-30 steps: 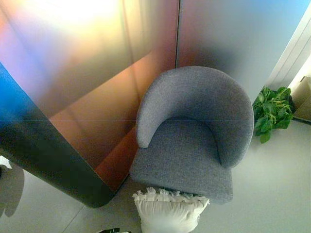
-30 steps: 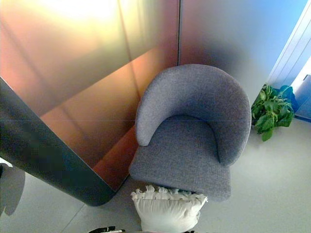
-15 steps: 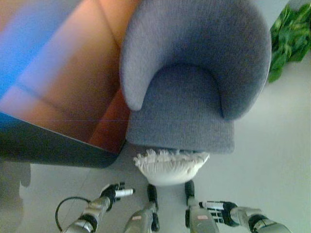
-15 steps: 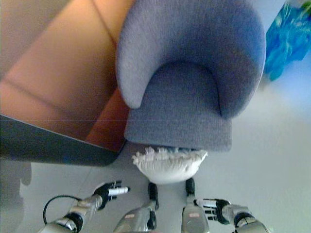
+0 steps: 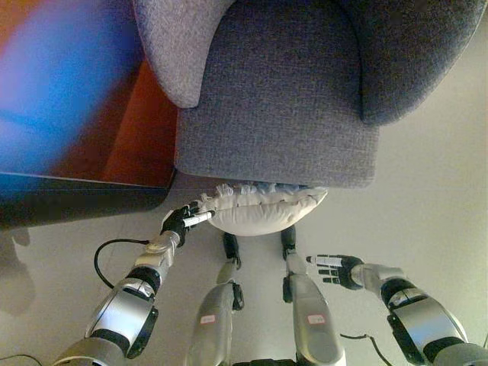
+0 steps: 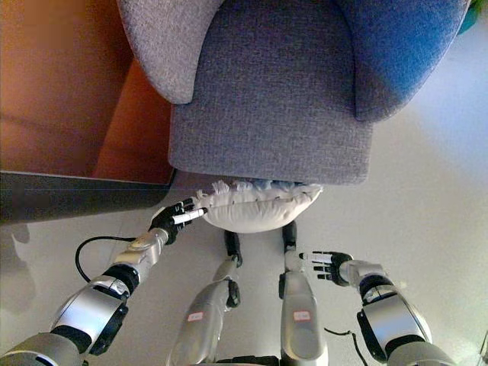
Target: Pick up the pillow and put it on the sofa.
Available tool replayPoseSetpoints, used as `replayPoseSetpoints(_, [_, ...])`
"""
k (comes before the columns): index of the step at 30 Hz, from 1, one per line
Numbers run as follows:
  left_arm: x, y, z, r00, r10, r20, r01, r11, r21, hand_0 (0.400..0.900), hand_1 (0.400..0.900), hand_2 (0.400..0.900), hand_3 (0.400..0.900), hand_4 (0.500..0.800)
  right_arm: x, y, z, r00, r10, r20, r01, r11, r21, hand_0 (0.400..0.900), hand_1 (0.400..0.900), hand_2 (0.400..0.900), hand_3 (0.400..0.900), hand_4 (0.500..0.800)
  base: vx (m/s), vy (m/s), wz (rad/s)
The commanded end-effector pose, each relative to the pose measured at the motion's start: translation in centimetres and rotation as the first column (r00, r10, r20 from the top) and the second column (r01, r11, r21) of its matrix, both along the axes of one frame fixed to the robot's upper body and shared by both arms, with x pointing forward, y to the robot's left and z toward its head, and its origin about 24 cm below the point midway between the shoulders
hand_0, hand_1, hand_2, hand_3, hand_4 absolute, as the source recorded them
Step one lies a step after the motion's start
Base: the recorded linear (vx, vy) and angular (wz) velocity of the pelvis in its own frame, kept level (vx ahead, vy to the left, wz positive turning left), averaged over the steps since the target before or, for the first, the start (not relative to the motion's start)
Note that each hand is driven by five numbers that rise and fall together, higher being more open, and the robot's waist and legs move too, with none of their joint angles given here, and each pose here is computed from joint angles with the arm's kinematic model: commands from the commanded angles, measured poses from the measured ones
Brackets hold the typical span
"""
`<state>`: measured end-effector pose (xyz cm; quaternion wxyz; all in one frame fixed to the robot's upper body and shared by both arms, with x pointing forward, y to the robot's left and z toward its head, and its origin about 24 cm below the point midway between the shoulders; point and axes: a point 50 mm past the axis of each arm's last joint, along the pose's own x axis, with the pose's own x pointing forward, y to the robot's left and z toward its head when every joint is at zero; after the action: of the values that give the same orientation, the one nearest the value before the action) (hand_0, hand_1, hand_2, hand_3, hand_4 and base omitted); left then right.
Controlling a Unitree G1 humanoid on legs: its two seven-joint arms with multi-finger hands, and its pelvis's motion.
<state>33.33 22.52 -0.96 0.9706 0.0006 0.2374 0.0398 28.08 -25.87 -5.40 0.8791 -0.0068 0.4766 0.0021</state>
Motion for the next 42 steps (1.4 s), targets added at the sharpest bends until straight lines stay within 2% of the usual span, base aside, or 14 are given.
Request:
replayPoseSetpoints(1, [0.9,3.3,2.5,0.991,0.116,0.065,-0.118,0.993,0.020,0.900,0.900,0.900,0.900,0.800,-0.9,-2.0,0.4,0.996,-0.028,-0.085,0.026,0.999,-0.023,0.900,0.900,0.900,0.900,0.800,0.000,0.000,0.00])
replayPoseSetpoints(5, [2.0,3.4,4.3,0.986,0.120,0.119,-0.121,0.993,0.007,0.900,0.900,0.900,0.900,0.800,-0.1,-2.2,1.2,0.997,-0.037,-0.064,0.036,0.999,-0.014,0.900,0.900,0.900,0.900,0.800,0.000,0.000,0.00])
replayPoseSetpoints(22, [5.8,1.8,11.4,0.943,0.081,0.323,-0.084,0.996,-0.007,0.900,0.900,0.900,0.900,0.800,3.6,-2.1,5.3,0.995,-0.082,0.049,0.083,0.997,-0.007,0.900,0.900,0.900,0.900,0.800,-0.004,0.000,-0.01])
replayPoseSetpoints(38, [7.9,-0.1,17.6,0.892,0.023,0.452,-0.028,1.000,0.005,0.900,0.900,0.900,0.900,0.800,6.9,-0.3,8.8,0.974,-0.130,0.188,0.121,0.991,0.058,0.900,0.900,0.900,0.900,0.800,-0.030,-0.021,0.00])
replayPoseSetpoints(39, [8.0,-0.3,18.0,0.888,0.016,0.460,-0.021,1.000,0.005,0.855,0.855,0.855,0.855,0.773,7.0,-0.2,8.9,0.973,-0.130,0.190,0.121,0.991,0.060,0.900,0.900,0.900,0.900,0.800,0.000,0.000,0.00])
replayPoseSetpoints(40, [8.1,-0.5,18.2,0.882,0.008,0.472,-0.011,1.000,0.003,0.400,0.400,0.400,0.400,0.500,7.1,-0.1,8.9,0.973,-0.131,0.192,0.121,0.991,0.062,0.900,0.900,0.900,0.900,0.800,0.000,0.000,0.00])
replayPoseSetpoints(42, [8.1,-0.8,18.4,0.873,-0.012,0.487,0.013,1.000,0.001,0.400,0.400,0.400,0.400,0.500,7.1,0.0,8.9,0.972,-0.132,0.195,0.122,0.991,0.062,0.900,0.900,0.900,0.900,0.800,0.000,0.000,0.00])
